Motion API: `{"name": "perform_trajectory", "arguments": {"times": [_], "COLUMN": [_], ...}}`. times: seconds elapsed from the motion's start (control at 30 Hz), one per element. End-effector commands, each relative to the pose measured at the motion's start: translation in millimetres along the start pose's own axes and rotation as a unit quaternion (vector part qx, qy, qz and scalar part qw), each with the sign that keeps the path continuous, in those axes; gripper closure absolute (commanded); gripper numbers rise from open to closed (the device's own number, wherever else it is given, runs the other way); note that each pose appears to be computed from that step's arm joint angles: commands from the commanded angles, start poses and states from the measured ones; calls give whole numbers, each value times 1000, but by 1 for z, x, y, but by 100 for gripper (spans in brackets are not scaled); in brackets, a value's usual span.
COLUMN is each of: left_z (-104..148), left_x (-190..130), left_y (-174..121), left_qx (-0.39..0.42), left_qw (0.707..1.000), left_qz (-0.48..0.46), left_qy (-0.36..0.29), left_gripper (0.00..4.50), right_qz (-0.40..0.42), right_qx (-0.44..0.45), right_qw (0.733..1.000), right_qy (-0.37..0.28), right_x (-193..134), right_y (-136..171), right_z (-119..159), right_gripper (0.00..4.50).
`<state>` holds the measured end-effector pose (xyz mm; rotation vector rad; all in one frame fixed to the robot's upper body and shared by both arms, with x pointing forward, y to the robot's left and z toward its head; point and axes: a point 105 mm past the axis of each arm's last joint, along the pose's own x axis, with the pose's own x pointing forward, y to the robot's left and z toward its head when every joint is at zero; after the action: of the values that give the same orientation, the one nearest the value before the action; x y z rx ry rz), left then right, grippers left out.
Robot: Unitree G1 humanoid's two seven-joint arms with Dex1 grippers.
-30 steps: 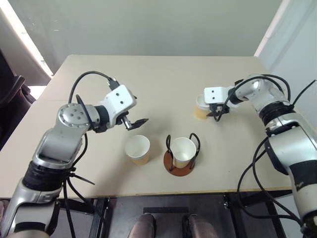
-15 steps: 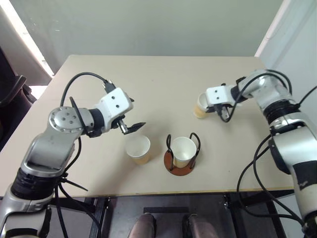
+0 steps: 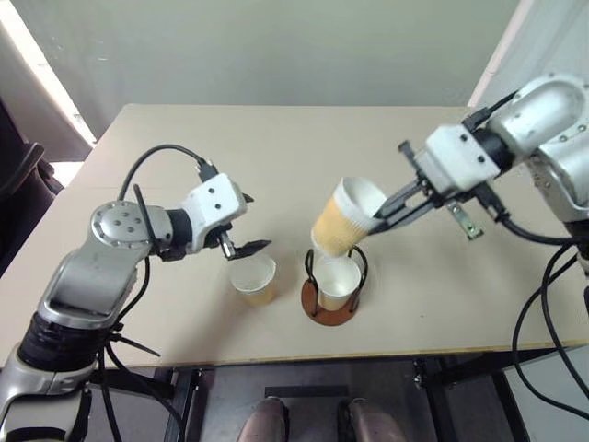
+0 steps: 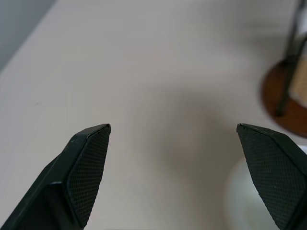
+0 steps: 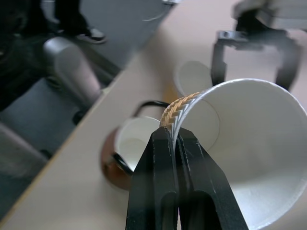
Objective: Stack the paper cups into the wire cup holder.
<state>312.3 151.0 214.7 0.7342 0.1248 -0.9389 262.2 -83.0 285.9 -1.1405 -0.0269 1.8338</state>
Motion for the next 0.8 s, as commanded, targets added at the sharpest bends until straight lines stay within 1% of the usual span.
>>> {"name": "perform_trajectory", "arguments": {"times": [0.03, 0.17, 0.23, 0.33, 0.47, 0.63, 0.8], "left_z": [12, 13, 15, 29, 36, 24, 18], "left_x": [-8, -11, -16, -39, -61, -76, -79], "left_y": [-4, -3, -8, -19, -33, -42, -48], "left_qx": [14, 13, 8, -1, -15, -36, -47], "left_qw": [1000, 1000, 999, 996, 990, 990, 990], "left_qz": [-18, -17, -33, -74, -117, -125, -127], "left_qy": [-13, -14, -19, -53, -76, -53, -41], "left_gripper": [0, 0, 0, 0, 0, 0, 0], "right_qz": [13, 28, 35, 46, 54, 67, 84], "right_qx": [-22, -35, -44, -62, -72, -88, -105], "right_qw": [999, 999, 998, 995, 993, 990, 988], "right_qy": [20, 31, 43, 66, 76, 82, 78], "right_x": [0, 6, 10, 17, 19, 26, 33], "right_y": [6, 7, 7, 4, 2, 3, 6], "right_z": [2, 0, -3, -11, -14, -16, -15], "right_gripper": [446, 446, 446, 446, 446, 446, 446]}}
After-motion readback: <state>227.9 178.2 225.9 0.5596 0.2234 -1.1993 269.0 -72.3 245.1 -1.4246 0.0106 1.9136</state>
